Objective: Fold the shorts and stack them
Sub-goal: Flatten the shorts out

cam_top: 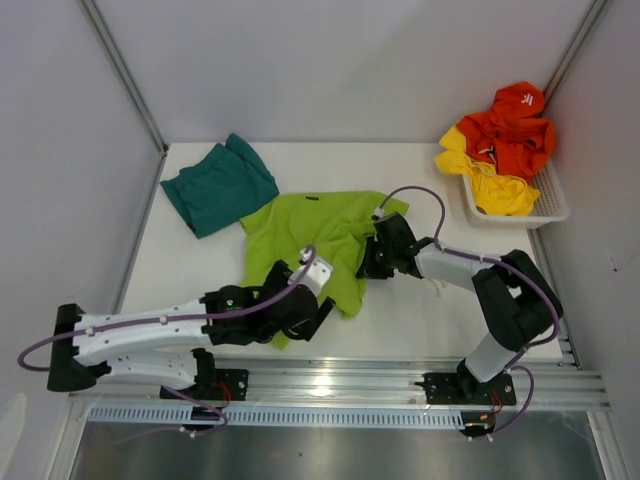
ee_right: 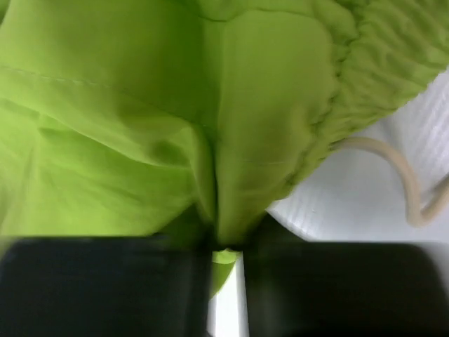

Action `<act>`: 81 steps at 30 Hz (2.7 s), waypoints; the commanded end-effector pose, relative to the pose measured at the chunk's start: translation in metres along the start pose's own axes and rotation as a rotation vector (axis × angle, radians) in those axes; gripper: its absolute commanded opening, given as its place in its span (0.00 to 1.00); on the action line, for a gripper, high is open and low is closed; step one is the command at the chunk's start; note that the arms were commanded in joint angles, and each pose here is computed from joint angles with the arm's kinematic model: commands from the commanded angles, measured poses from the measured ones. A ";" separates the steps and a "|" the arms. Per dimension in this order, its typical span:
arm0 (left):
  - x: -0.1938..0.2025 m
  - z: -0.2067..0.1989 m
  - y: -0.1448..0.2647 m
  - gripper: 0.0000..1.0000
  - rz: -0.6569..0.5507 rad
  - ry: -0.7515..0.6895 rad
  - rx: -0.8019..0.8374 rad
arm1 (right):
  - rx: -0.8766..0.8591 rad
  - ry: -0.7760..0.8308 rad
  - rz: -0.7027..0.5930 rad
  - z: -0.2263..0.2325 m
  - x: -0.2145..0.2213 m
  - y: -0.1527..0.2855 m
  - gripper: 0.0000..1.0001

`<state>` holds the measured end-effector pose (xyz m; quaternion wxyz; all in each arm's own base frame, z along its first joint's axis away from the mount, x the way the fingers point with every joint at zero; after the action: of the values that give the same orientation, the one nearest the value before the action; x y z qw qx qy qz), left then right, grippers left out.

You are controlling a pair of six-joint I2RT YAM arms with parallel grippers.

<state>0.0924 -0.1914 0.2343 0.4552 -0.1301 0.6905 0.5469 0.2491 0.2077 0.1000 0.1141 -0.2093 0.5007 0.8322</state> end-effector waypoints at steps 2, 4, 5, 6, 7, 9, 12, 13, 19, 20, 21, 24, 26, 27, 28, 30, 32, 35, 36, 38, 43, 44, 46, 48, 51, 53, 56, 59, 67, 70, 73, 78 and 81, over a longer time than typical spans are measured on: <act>0.010 -0.021 -0.020 0.99 -0.007 -0.067 0.051 | 0.054 0.032 -0.054 0.010 -0.028 -0.014 0.00; 0.013 -0.022 -0.022 0.99 -0.005 -0.062 0.043 | 0.166 0.087 -0.053 0.011 -0.041 0.001 0.00; 0.012 -0.021 -0.020 0.99 -0.013 -0.049 0.047 | 0.231 0.134 -0.055 0.016 -0.044 0.010 0.00; 0.011 -0.020 -0.018 0.99 -0.022 -0.040 0.052 | 0.297 0.176 -0.040 0.020 -0.049 0.020 0.00; 0.010 -0.019 -0.016 0.99 -0.032 -0.031 0.060 | 0.384 0.242 -0.001 0.029 -0.059 0.044 0.00; 0.008 -0.015 -0.010 0.99 -0.059 -0.012 0.081 | 0.572 0.337 0.008 0.037 -0.066 0.067 0.00; 0.006 -0.014 -0.005 0.99 -0.085 -0.004 0.113 | 0.770 0.443 0.167 0.042 -0.065 0.091 0.00; 0.006 -0.014 -0.005 0.99 -0.086 -0.005 0.114 | 0.819 0.473 0.225 0.039 -0.062 0.076 0.10; 0.012 -0.016 -0.014 0.99 -0.043 -0.021 0.071 | 0.856 0.548 0.171 0.052 -0.056 0.044 0.75; 0.012 -0.017 -0.015 0.99 -0.044 -0.019 0.070 | 0.801 0.526 0.117 0.055 -0.056 0.040 0.77; 0.014 -0.018 -0.016 0.99 -0.041 -0.020 0.078 | 0.721 0.500 0.100 0.059 -0.055 0.042 0.79; 0.016 -0.022 -0.020 0.99 -0.049 -0.026 0.108 | 0.401 0.370 -0.042 0.060 -0.059 0.064 0.95; 0.017 -0.025 -0.026 0.99 -0.044 -0.053 0.102 | 0.182 0.266 -0.204 0.063 -0.071 0.092 0.98; 0.015 -0.026 -0.029 0.99 -0.051 -0.062 0.085 | 0.096 0.227 -0.147 0.051 -0.052 0.088 0.99; 0.018 -0.029 -0.036 0.99 -0.028 -0.092 0.063 | 0.065 0.164 -0.171 0.037 -0.055 0.094 0.99; 0.013 -0.035 -0.041 0.99 -0.032 -0.118 0.045 | -0.012 0.099 -0.201 0.025 -0.045 0.103 0.99; 0.013 -0.044 -0.051 0.99 -0.023 -0.162 0.018 | -0.032 0.060 -0.219 0.013 -0.042 0.110 0.99; 0.011 -0.059 -0.068 0.99 -0.033 -0.226 0.018 | -0.043 0.003 -0.180 -0.002 -0.026 0.104 0.99; 0.010 -0.064 -0.072 0.99 -0.036 -0.264 0.021 | -0.059 -0.017 -0.174 -0.004 -0.022 0.103 0.99; 0.008 -0.076 -0.081 0.99 -0.054 -0.308 0.025 | -0.076 -0.059 -0.159 -0.017 -0.011 0.094 0.99; 0.016 -0.102 -0.111 0.99 -0.047 -0.491 -0.062 | -0.086 -0.085 -0.149 -0.026 0.002 0.091 0.99; 0.011 -0.110 -0.113 0.99 -0.072 -0.495 -0.056 | -0.085 -0.091 -0.148 -0.028 0.003 0.091 1.00; 0.018 -0.113 -0.127 0.99 -0.048 -0.543 -0.089 | -0.076 -0.101 -0.167 -0.031 0.002 0.095 1.00; 0.016 -0.118 -0.136 0.98 -0.031 -0.542 -0.084 | -0.061 -0.117 -0.182 -0.034 0.001 0.098 0.99; 0.022 -0.120 -0.154 0.71 0.023 -0.511 -0.044 | -0.041 -0.145 -0.233 -0.035 0.000 0.107 0.99; 0.024 -0.116 -0.165 0.16 0.044 -0.484 -0.060 | -0.016 -0.161 -0.285 -0.036 -0.002 0.116 0.98; 0.027 -0.105 -0.169 0.00 0.065 -0.432 -0.077 | 0.018 -0.177 -0.337 -0.039 -0.001 0.127 0.98; 0.017 -0.099 -0.151 0.00 0.034 -0.347 0.026 | 0.044 -0.171 -0.345 -0.042 0.001 0.133 0.98; -0.044 -0.034 -0.083 0.00 -0.145 0.292 0.669 | 0.041 -0.175 -0.359 -0.045 -0.003 0.138 0.98; -0.036 0.032 -0.108 0.00 -0.055 0.537 0.501 | 0.013 -0.172 -0.346 -0.043 -0.005 0.134 0.97; -0.019 0.065 -0.130 0.00 0.026 0.689 0.488 | -0.043 -0.134 -0.314 -0.035 -0.007 0.126 0.97; 0.014 0.068 -0.161 0.00 0.160 0.718 0.431 | -0.125 -0.045 -0.236 -0.009 -0.005 0.110 0.97; 0.023 0.066 -0.168 0.00 0.171 0.740 0.436 | -0.232 0.021 -0.234 0.014 -0.001 0.106 0.96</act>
<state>0.2273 -0.1797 0.1060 0.1508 -0.1685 0.8952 0.3841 0.1997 0.1461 0.1643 0.1919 -0.2215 0.4422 0.8477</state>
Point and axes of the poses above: each gripper's point midway between its finger pads, its own y axis back along the fingers, its own z axis along the line the jaws close on, x = y × z, the point moved 8 cm from there along y, back along the fingers, and after that the axes turned 8 degrees about y, right-handed, at the moved point
